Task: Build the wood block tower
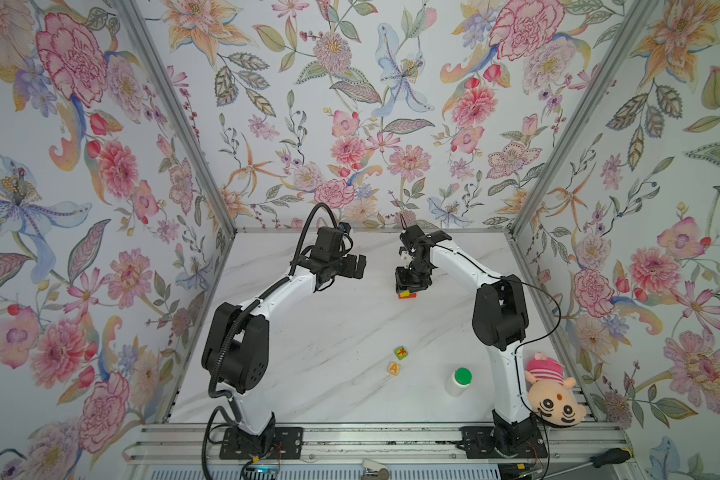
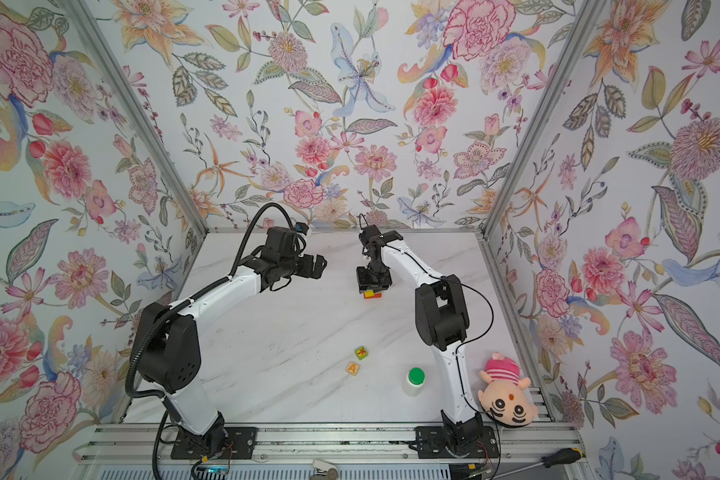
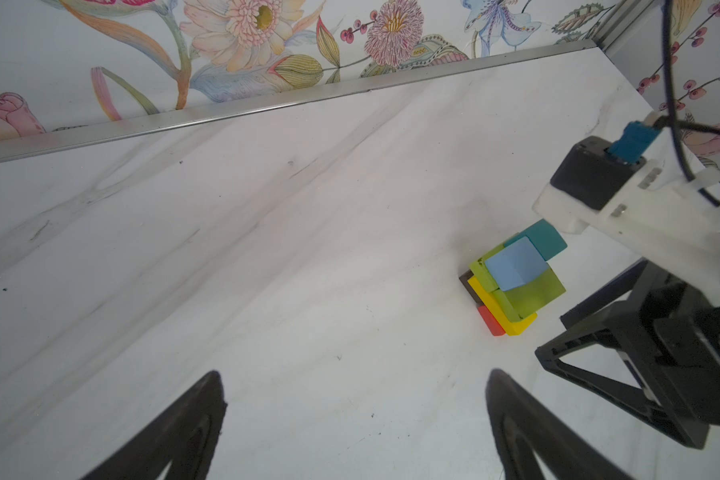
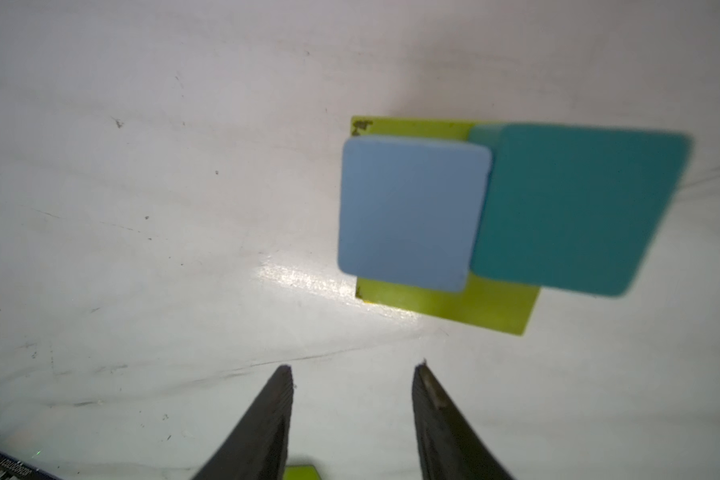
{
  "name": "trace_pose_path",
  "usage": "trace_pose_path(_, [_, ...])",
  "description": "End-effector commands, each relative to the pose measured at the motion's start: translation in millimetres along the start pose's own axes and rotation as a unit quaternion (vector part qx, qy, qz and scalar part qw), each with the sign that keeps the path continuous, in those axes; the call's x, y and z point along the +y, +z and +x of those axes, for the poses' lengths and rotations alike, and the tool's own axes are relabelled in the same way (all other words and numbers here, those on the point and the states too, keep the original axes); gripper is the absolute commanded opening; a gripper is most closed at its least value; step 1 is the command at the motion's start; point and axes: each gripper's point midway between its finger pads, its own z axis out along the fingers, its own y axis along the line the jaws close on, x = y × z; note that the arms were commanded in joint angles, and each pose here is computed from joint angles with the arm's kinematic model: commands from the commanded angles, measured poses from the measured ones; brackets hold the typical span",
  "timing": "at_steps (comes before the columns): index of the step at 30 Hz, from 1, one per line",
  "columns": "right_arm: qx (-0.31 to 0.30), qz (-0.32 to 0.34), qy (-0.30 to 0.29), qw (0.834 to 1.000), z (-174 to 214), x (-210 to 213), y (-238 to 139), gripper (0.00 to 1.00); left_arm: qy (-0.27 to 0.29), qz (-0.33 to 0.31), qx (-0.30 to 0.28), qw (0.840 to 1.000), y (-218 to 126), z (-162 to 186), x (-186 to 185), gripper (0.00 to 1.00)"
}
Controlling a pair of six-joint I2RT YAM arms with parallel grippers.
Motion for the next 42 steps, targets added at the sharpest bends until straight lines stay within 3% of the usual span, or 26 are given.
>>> trace_pose_path(1, [-0.035, -0.008, -0.013, 0.999, -4.6, 13.4, -37.8, 0.57, 0.002, -0.005, -0.020, 1.000, -15.5, -12.6, 0.8, 0.99])
trace_pose_path(13, [-0.078, 0.032, -0.016, 0.996, -6.1, 1.2, -98.8, 0.76, -0.014, 0.009, -0.038, 0.999, -23.2, -6.1, -2.2, 0.99])
trace_pose_path(25, [-0.009, 0.051, -0.028, 0.998, 65.3, -0.1, -83.2, 0.56, -0.045, 0.007, -0.038, 0.998, -53.8, 41.9, -5.3, 0.99])
trace_pose_path(30, [0.019, 0.060, -0.051, 0.997, 93.5, 10.3, -67.9, 0.55, -0.055, 0.002, -0.028, 0.998, -76.9, 83.0, -25.7, 0.99])
trace_pose_path(36, [0.023, 0.019, -0.080, 0.996, 121.6, 29.5, -48.7, 0.56, -0.075, -0.004, -0.029, 0.997, -106.4, 128.1, -54.7, 0.99])
trace_pose_path(42, [0.019, 0.017, -0.060, 0.998, 138.2, 23.5, -47.4, 0.58, -0.088, 0.003, -0.046, 0.995, -132.5, 146.6, -70.3, 0.99])
